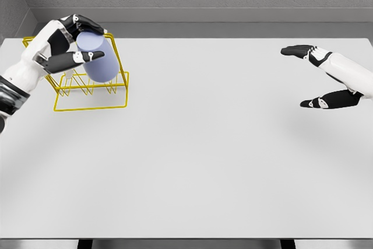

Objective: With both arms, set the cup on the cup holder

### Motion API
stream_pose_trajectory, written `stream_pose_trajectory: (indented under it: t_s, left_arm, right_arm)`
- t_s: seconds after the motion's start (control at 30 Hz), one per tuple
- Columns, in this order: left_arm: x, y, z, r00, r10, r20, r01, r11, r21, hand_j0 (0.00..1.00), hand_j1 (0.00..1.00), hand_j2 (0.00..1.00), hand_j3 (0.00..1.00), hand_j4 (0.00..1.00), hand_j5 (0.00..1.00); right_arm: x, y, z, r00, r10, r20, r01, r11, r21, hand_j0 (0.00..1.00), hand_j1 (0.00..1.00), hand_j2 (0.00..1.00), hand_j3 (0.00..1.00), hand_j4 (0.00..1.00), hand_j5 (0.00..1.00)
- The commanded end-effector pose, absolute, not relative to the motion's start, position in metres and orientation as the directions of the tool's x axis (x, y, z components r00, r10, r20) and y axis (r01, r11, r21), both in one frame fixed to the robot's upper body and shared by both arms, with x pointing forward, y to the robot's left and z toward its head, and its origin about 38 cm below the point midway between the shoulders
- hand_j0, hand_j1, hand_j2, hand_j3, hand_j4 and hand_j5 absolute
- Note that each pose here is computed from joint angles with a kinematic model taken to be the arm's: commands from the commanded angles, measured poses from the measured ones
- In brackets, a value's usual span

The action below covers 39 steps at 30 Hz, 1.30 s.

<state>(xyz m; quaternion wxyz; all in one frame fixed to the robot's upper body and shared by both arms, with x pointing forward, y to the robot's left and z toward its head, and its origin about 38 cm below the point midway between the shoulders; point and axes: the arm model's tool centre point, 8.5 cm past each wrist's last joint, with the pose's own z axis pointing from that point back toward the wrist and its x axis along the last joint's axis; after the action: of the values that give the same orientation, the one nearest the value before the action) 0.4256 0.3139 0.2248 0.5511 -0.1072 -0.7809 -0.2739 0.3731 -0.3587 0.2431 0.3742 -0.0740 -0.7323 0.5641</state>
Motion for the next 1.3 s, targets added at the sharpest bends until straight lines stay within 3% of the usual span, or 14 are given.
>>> stream_pose_trajectory:
  t_s: [0.0,0.63,0.83,1.07,1.27]
  left_arm:
    - [0.4269,0.3169,0.2236,-0.364,-0.137,0.921,0.462,0.832,0.306,0.52,0.52,0.52,0.52,0.52,0.52]
    - [0.4304,0.3210,0.2231,-0.360,-0.148,0.921,0.450,0.837,0.311,0.55,0.55,0.55,0.55,0.55,0.55]
    - [0.4301,0.3198,0.2218,-0.359,-0.157,0.920,0.453,0.832,0.319,0.84,0.84,0.84,0.84,0.84,0.84]
    - [0.4310,0.3195,0.2233,-0.363,-0.157,0.918,0.452,0.832,0.321,0.97,0.97,0.97,0.97,0.97,0.97]
    - [0.4312,0.3218,0.2299,-0.376,-0.163,0.912,0.448,0.830,0.333,1.00,1.00,1.00,1.00,1.00,1.00]
  right_arm:
    - [0.3733,-0.3597,0.2434,-0.706,0.529,0.471,-0.316,0.360,-0.878,1.00,1.00,1.00,1.00,1.00,1.00]
    - [0.3726,-0.3627,0.2435,-0.701,0.535,0.471,-0.312,0.363,-0.878,1.00,1.00,1.00,1.00,1.00,1.00]
    - [0.3704,-0.3663,0.2416,-0.694,0.542,0.475,-0.313,0.368,-0.876,1.00,1.00,1.00,1.00,1.00,1.00]
    - [0.3701,-0.3662,0.2417,-0.694,0.541,0.474,-0.312,0.368,-0.876,1.00,1.00,1.00,1.00,1.00,1.00]
    - [0.3701,-0.3662,0.2417,-0.694,0.541,0.474,-0.312,0.368,-0.876,1.00,1.00,1.00,1.00,1.00,1.00]
